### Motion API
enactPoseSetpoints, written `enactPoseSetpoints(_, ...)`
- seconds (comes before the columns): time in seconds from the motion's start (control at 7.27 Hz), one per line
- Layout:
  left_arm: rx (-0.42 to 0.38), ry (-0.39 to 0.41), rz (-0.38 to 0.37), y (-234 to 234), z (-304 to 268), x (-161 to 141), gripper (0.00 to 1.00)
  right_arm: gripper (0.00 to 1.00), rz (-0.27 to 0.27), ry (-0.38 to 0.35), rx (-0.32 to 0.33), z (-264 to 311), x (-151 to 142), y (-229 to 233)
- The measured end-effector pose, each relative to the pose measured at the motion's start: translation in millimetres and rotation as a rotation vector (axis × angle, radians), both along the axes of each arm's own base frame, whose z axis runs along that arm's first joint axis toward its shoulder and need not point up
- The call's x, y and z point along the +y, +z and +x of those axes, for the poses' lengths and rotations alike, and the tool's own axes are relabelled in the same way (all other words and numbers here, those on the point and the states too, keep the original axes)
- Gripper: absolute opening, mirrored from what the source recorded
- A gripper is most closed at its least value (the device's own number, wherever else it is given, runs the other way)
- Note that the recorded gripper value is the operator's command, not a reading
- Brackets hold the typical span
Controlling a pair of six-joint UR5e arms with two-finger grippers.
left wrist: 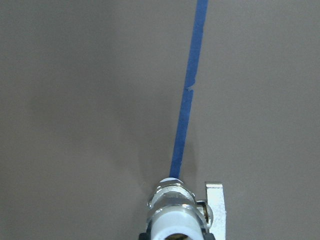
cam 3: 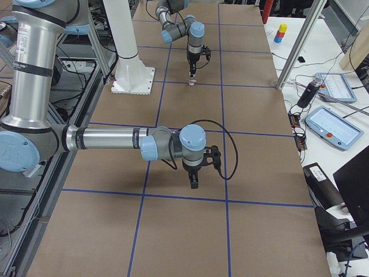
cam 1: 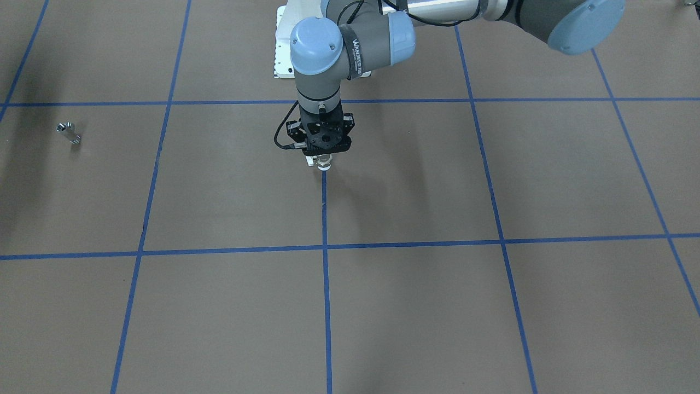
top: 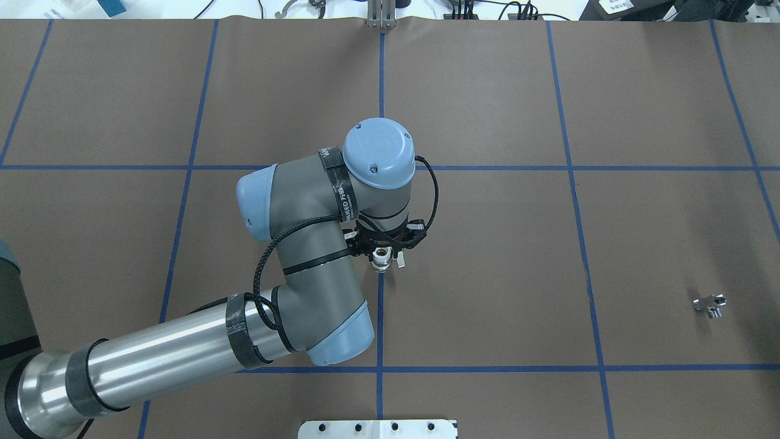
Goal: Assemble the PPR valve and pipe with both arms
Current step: 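Lower the valve upright at table center and open the left gripper, then withdraw the left arm while the right arm reaches toward the silver fitting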
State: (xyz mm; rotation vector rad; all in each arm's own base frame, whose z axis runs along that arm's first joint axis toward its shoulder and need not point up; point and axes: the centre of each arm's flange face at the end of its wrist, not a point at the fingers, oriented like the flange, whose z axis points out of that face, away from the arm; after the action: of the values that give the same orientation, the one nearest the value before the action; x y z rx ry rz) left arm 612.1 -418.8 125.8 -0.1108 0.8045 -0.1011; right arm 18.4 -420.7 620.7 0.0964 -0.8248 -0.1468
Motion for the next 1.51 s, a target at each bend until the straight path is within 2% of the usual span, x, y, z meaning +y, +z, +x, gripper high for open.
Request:
enactPoseSetpoints(0.28,0.005,0.001,0.006,-1,-1,-1,0.92,1.00,0.003,0.000,-0.005,-1,0,-2)
enactPoseSetpoints(0.55,0.025,-0.011,0.017,-5,-22,-5,0.92,1.00,0.008,-0.008,-0.046,-6,-2,-11)
enactPoseSetpoints(0.83,0.044,-0.008,0.047,24,-67,3,0.90,1.00,-0.008,0.028,-0.090,-34,-2,-30)
enactPoseSetpoints(1.1,0.043,0.000,0.087,44,-125,12,0.90,1.00,-0.001,0.043,-0.126,-74,14,-39)
enactPoseSetpoints(1.51,0.020,0.011,0.115,87,-189,32,0.89,1.00,-0.067,0.023,-0.119,-122,29,-41)
